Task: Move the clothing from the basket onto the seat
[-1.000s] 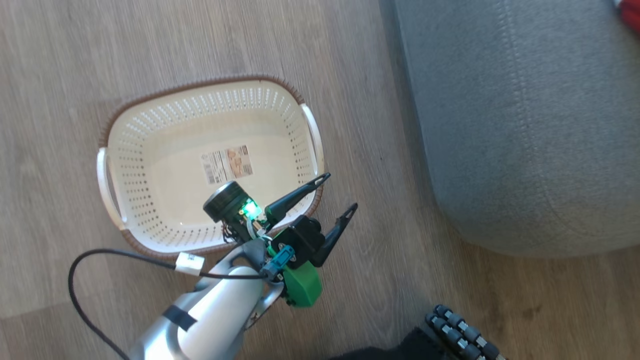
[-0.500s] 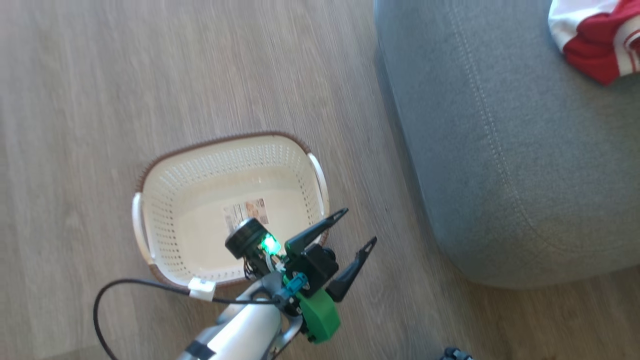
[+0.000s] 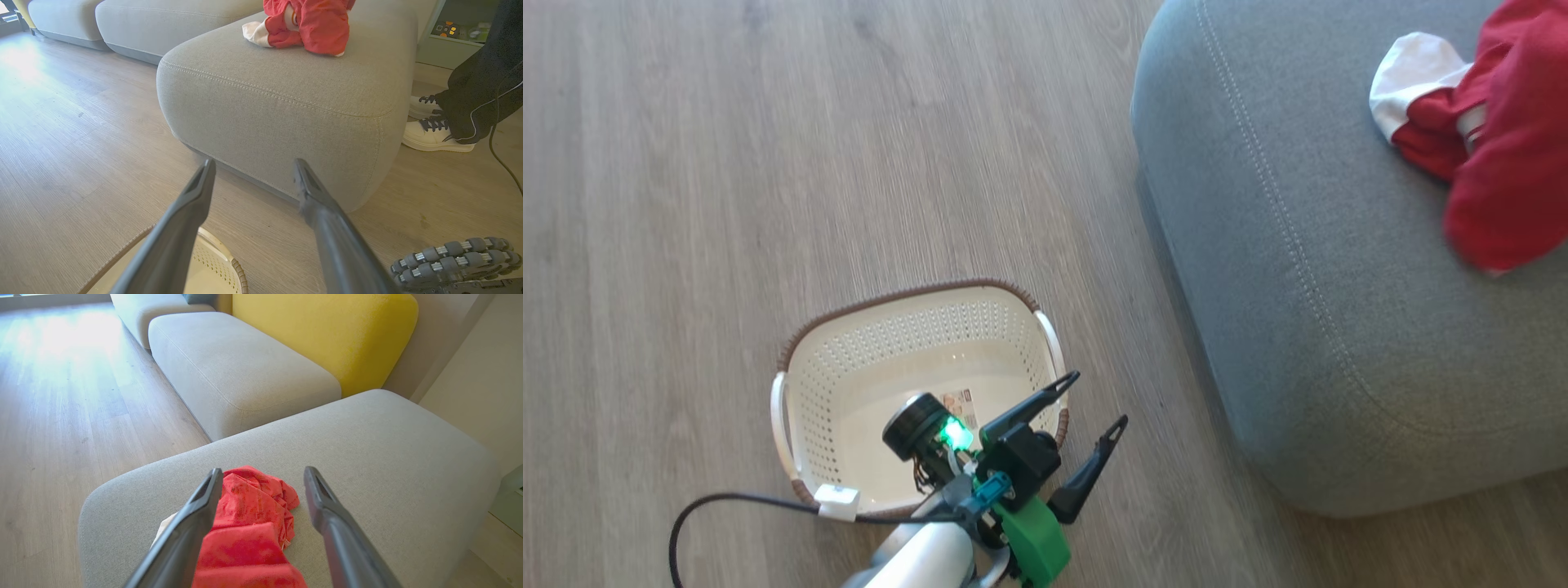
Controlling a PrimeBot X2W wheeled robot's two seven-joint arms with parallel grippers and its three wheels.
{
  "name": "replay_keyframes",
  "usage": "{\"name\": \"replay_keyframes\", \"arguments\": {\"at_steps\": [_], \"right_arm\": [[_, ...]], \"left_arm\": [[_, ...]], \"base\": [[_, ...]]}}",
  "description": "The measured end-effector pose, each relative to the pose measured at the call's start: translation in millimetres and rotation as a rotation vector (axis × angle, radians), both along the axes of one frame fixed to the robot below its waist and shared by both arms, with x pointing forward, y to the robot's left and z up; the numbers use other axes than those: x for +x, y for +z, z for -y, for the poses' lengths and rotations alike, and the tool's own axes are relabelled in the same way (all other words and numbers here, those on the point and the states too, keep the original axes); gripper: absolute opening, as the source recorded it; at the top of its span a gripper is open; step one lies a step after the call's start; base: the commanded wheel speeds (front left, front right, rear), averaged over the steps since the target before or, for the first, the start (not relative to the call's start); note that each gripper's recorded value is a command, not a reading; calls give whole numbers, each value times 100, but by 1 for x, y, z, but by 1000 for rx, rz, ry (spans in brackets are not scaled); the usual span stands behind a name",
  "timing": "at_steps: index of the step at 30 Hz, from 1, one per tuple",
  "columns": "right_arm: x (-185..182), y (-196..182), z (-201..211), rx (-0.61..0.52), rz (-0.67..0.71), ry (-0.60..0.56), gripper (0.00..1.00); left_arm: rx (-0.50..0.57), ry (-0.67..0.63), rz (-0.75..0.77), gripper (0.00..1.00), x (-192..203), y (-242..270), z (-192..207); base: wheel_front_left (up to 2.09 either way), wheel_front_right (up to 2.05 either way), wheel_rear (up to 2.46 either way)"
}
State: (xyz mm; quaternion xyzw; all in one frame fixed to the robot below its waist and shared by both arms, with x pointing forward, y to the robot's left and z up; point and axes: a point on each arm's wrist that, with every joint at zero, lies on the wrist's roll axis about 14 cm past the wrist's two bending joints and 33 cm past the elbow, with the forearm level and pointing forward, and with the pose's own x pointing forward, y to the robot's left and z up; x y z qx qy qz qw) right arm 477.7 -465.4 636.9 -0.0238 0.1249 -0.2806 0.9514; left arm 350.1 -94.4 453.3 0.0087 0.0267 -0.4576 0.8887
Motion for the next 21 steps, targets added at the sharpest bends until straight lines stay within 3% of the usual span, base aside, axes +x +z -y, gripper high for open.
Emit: {"name": "replay_keyframes", "arguments": {"at_steps": [13, 16, 21], "right_arm": [[19, 27, -51, -52, 172, 150, 100], [40, 43, -92, -135, 262, 264, 100], [62, 37, -171, -130, 330, 447, 100]], "left_arm": [[-3, 77, 24, 100, -8, 13, -21], [-23, 112, 12, 100, -8, 16, -30], [-43, 173, 11, 100, -7, 22, -45]], "base": [[0, 0, 0], [0, 0, 0], [0, 0, 0]]}}
